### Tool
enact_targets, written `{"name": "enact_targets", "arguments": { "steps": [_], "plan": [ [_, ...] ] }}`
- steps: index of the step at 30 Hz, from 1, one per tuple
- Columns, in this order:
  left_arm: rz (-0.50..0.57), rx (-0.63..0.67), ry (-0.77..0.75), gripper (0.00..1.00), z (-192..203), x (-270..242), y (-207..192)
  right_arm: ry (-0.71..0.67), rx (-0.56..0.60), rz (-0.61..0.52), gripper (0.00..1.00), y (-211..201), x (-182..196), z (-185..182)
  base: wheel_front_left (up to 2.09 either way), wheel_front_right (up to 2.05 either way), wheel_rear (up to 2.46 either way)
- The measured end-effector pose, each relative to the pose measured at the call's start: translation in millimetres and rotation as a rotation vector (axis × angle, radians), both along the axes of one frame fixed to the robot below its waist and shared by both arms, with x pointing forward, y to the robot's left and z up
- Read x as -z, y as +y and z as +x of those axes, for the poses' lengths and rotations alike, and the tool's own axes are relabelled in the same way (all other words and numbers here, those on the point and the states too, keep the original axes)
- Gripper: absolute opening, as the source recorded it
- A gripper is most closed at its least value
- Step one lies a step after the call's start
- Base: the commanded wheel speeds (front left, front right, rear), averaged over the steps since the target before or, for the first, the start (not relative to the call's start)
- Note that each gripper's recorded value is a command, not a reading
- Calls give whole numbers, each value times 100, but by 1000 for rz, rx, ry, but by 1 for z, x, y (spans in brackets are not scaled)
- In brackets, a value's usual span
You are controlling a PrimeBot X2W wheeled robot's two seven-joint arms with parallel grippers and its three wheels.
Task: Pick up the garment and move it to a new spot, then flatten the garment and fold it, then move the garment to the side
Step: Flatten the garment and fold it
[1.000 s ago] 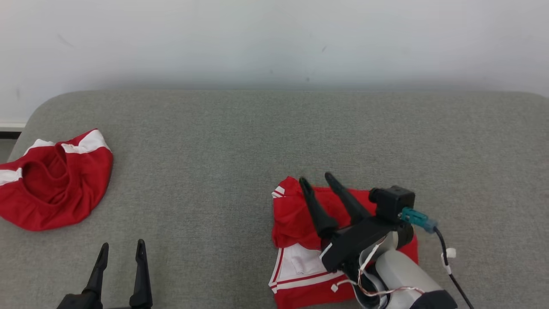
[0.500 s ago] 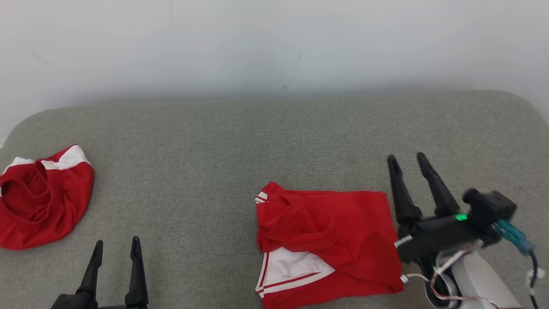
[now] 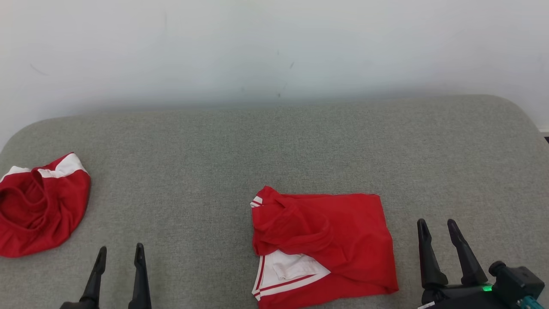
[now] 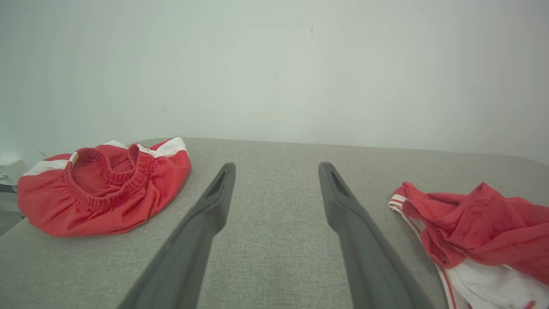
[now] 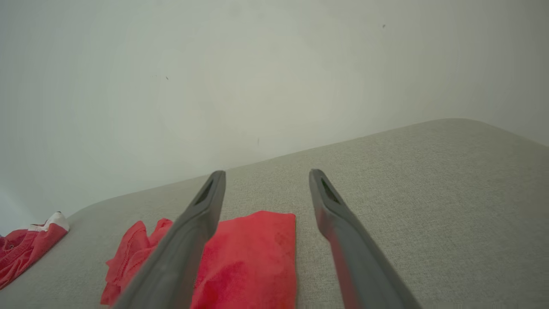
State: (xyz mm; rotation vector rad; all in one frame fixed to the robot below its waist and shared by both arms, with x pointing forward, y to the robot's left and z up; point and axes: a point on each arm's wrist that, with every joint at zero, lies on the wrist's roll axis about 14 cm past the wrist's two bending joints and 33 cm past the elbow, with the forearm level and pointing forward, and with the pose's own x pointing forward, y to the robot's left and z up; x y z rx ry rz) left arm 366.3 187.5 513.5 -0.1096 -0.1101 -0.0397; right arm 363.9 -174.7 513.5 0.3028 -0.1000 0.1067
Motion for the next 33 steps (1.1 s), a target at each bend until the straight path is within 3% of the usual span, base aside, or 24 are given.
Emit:
{"name": "enact_targets", "arguments": {
  "steps": [12, 19, 22, 33],
  "plan": [
    [-5, 78, 17, 100, -1, 5, -26, -13, -19, -22, 100, 12, -2, -4, 0, 0, 0],
    [11, 289, 4, 100, 6, 1, -91, -23, -29, -26, 100, 16, -6, 0, 0, 0, 0],
    [32, 453, 15, 100, 7, 5, -139, -24, -24, -29, 100, 15, -6, 2, 0, 0, 0],
    [128, 715, 95, 100, 8, 36, -207, -18, 34, -42, 100, -4, -5, 2, 0, 0, 0]
  ]
}}
